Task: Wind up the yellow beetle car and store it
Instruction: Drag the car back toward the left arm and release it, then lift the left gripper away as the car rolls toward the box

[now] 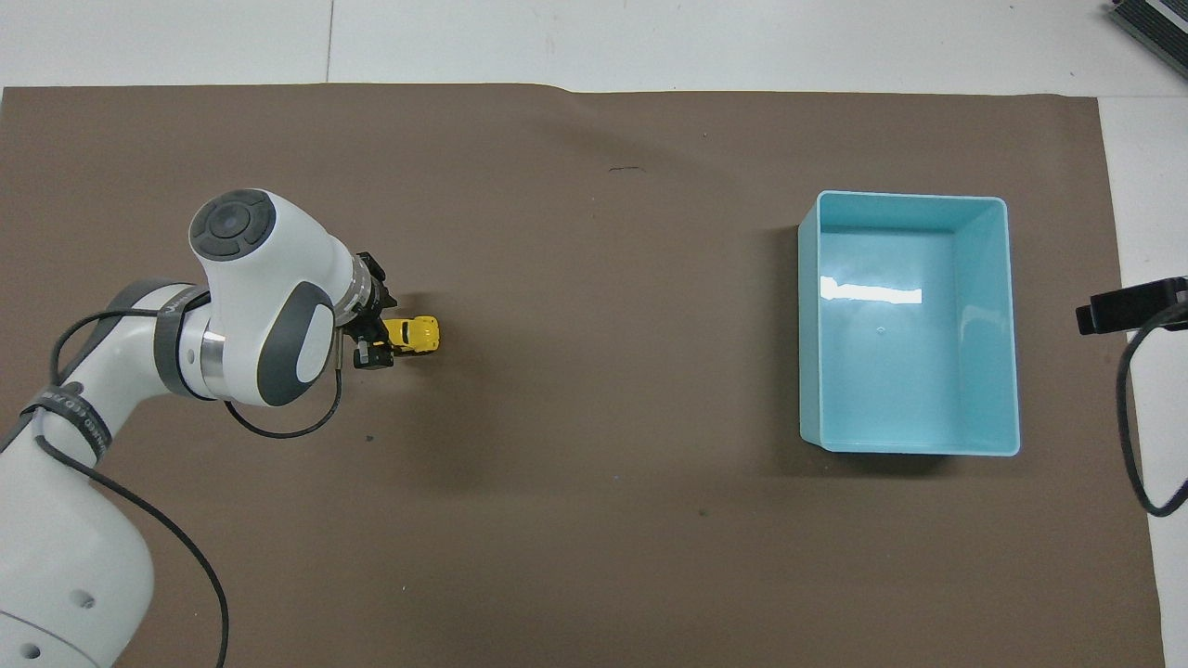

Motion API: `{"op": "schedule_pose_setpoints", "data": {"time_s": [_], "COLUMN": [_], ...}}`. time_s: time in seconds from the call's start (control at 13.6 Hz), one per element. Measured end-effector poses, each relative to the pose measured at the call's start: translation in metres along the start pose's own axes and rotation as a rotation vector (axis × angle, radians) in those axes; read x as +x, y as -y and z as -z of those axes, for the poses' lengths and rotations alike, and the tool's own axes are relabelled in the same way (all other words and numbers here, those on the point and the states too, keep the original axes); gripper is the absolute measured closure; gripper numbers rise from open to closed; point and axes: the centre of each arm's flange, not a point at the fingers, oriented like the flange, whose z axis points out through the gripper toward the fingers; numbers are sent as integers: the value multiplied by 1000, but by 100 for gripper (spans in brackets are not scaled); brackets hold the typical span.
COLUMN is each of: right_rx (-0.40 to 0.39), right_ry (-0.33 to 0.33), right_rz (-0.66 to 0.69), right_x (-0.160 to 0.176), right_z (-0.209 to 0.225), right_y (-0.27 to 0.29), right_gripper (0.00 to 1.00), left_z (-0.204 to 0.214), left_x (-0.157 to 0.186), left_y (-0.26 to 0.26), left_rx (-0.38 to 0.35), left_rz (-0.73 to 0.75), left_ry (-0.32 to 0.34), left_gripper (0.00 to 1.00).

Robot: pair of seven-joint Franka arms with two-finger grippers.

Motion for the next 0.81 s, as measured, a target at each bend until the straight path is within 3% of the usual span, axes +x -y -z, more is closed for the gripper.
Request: {"op": "schedule_pose_setpoints", "data": {"time_s": [0.81], "right_rx": [0], "right_ry": [0], "right_rz": [0], "right_x": [0], "right_z": [0], "right_y": [0], "right_gripper": [0], "left_z": [15], "left_x": [-2], "left_y": [-6], "left_rx": [-24], "left_rz": [-4], "left_ry": [8], "left_gripper": [0]}}
